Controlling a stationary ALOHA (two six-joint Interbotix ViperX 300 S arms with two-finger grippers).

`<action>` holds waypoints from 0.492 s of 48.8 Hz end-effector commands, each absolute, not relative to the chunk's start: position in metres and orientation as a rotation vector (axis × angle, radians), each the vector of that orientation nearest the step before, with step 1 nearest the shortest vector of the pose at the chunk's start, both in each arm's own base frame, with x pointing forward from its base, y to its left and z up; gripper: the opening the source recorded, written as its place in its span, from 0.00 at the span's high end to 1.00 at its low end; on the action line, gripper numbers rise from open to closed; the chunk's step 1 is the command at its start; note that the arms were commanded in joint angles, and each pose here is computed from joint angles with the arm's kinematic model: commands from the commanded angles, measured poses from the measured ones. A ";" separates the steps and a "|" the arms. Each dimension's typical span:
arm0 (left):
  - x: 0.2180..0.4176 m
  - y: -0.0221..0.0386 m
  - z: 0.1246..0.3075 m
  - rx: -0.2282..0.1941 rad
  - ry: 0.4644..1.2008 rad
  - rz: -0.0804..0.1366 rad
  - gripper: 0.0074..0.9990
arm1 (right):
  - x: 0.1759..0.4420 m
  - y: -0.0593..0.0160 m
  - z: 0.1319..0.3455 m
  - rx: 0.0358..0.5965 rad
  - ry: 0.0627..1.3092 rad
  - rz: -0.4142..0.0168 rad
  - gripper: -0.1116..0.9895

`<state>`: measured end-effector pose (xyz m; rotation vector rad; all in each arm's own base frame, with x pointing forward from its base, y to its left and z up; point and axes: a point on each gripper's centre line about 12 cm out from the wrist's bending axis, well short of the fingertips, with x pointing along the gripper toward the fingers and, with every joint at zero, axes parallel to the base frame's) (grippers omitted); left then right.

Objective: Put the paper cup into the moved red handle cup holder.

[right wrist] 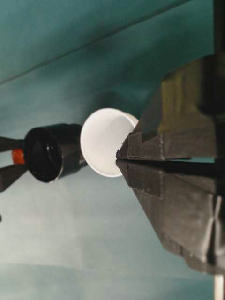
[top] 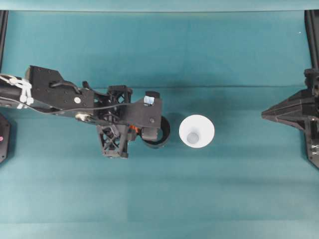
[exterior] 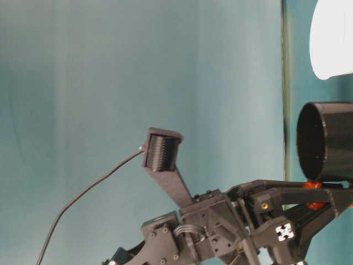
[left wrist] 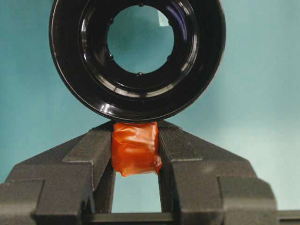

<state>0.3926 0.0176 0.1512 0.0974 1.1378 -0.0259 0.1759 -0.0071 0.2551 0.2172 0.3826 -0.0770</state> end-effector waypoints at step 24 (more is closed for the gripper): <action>0.404 0.0151 0.146 0.105 1.139 -0.034 0.74 | 0.177 -0.0075 0.257 0.225 0.379 -0.080 0.99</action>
